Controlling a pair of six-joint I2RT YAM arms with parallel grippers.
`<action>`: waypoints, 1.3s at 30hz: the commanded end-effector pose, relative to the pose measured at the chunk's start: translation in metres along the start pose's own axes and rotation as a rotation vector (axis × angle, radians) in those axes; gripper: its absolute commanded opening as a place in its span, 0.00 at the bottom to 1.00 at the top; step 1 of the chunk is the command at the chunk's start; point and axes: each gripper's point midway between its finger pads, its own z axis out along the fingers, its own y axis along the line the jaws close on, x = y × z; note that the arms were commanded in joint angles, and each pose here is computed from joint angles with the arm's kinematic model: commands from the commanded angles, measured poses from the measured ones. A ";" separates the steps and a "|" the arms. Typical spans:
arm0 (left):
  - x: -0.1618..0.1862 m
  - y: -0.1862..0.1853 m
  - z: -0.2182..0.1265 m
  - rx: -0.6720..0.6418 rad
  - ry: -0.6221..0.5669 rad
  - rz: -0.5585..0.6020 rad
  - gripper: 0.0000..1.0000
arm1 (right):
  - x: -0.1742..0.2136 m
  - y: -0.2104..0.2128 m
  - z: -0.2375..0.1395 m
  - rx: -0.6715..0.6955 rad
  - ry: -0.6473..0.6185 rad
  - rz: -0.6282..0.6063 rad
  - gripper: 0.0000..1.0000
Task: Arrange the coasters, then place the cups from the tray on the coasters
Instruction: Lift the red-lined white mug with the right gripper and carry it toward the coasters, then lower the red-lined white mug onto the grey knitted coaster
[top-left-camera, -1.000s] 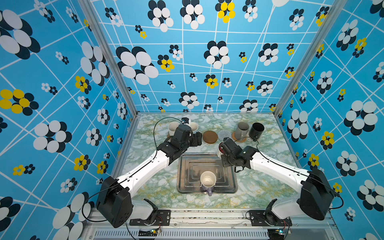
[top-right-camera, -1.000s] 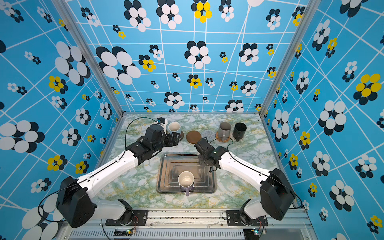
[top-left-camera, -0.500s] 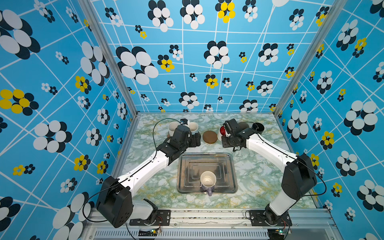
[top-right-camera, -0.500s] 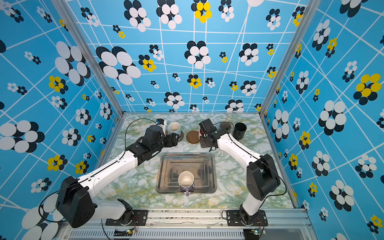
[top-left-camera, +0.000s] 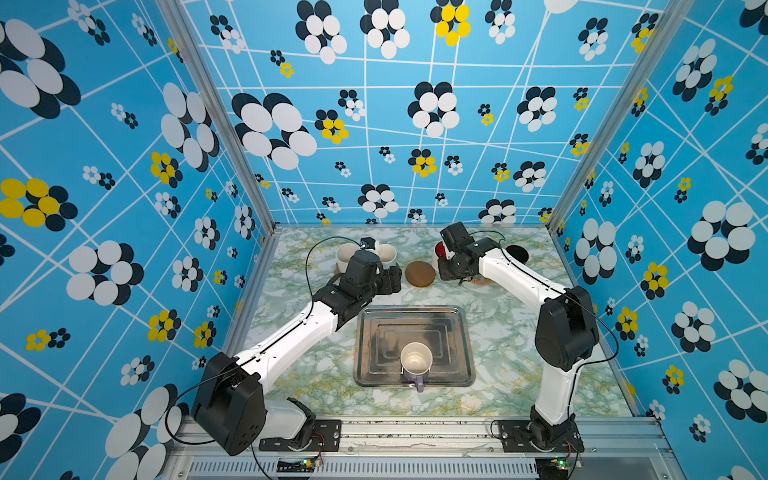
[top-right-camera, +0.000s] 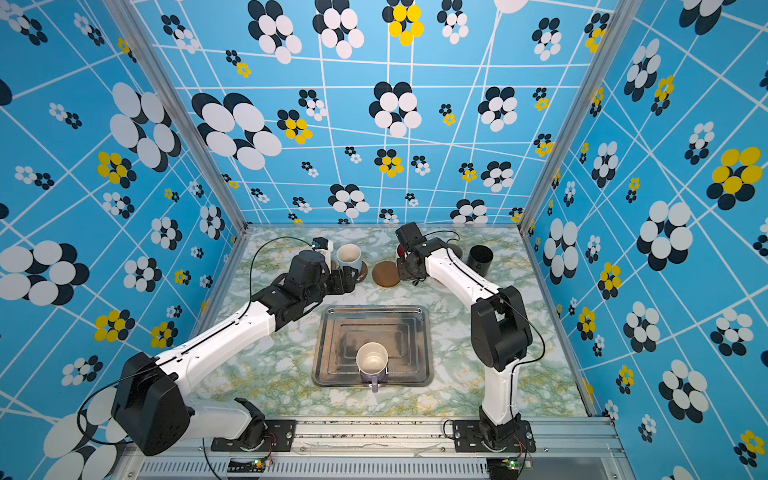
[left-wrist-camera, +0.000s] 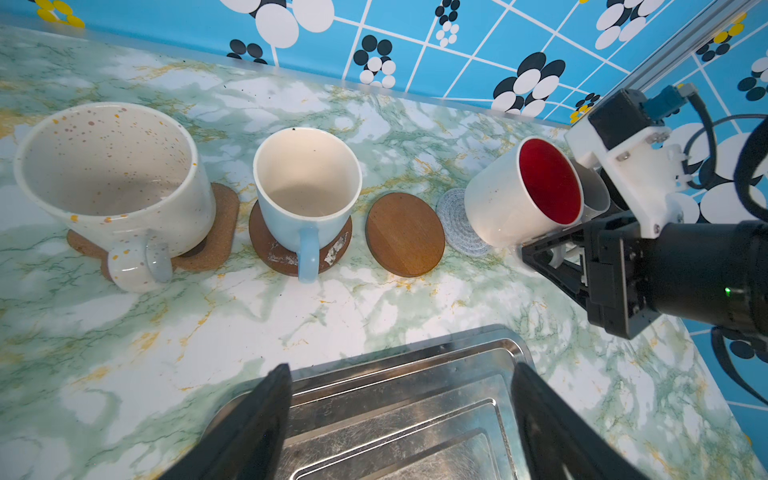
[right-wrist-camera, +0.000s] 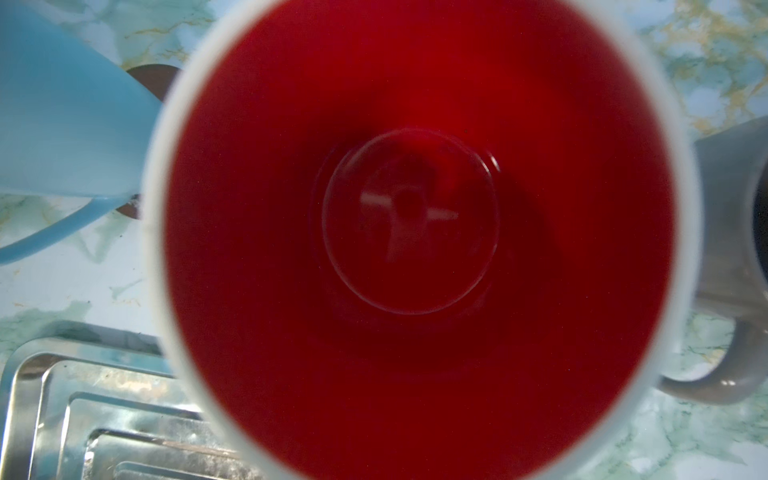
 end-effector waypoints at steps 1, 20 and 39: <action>-0.001 0.006 -0.004 -0.003 -0.005 -0.002 0.84 | -0.017 -0.006 -0.006 0.007 -0.032 0.001 0.00; 0.000 0.006 -0.005 -0.001 -0.006 -0.010 0.84 | -0.014 -0.031 0.026 0.050 0.024 0.040 0.00; 0.000 0.007 -0.004 -0.006 -0.002 -0.009 0.84 | -0.015 -0.033 0.048 0.046 0.051 0.054 0.00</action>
